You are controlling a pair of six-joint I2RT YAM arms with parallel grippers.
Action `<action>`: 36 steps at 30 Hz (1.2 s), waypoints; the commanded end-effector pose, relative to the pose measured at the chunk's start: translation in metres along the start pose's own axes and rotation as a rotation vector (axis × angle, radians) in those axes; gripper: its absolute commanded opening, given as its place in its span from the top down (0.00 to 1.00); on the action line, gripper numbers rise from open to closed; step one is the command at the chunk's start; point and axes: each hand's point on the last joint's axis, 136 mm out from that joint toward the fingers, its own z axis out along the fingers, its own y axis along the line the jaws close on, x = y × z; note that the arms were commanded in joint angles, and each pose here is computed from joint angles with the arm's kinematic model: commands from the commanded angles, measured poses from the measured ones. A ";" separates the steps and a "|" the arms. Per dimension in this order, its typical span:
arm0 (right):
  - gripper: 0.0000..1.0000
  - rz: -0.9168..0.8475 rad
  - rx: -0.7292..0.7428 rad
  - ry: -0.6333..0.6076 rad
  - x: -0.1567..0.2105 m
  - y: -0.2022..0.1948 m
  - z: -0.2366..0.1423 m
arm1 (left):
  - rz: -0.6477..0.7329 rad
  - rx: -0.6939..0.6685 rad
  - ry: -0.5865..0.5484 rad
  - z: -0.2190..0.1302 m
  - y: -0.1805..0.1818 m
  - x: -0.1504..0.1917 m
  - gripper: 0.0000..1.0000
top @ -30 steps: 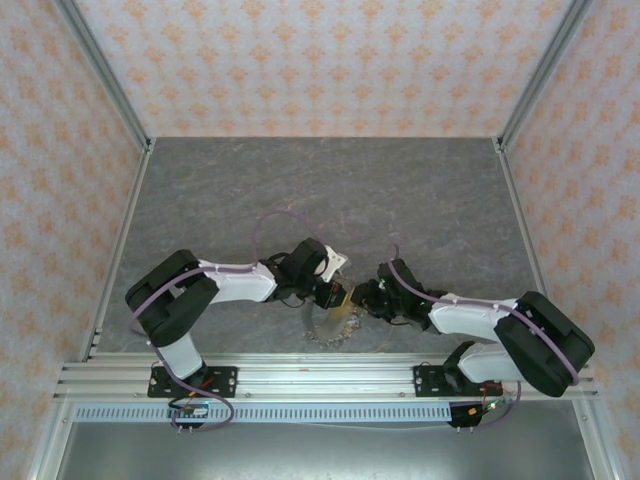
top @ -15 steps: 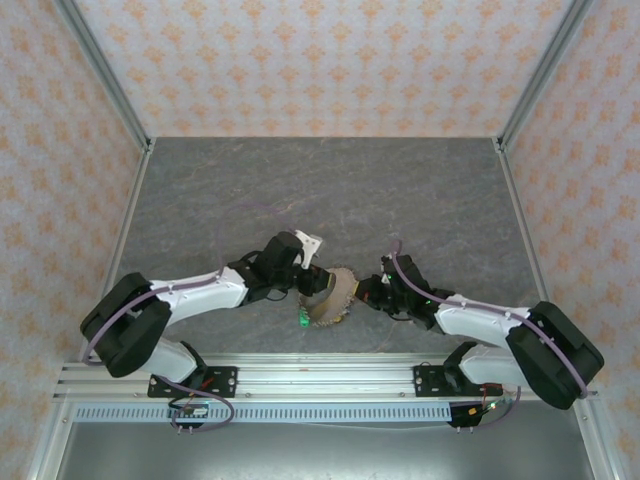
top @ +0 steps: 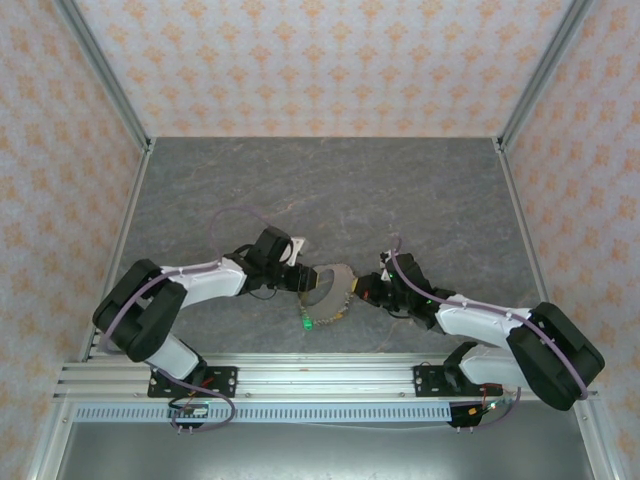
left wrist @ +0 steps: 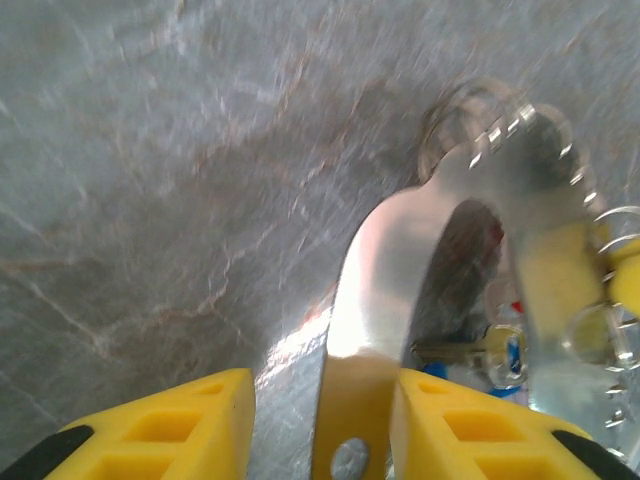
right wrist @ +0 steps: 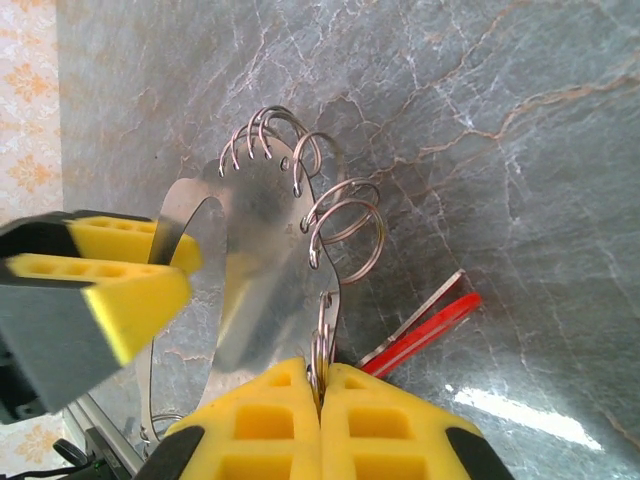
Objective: Put the keys on the keyring
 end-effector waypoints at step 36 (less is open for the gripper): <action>0.60 -0.133 0.123 -0.379 -0.062 0.000 -0.061 | 0.496 0.155 -0.301 -0.123 -0.111 -0.069 1.00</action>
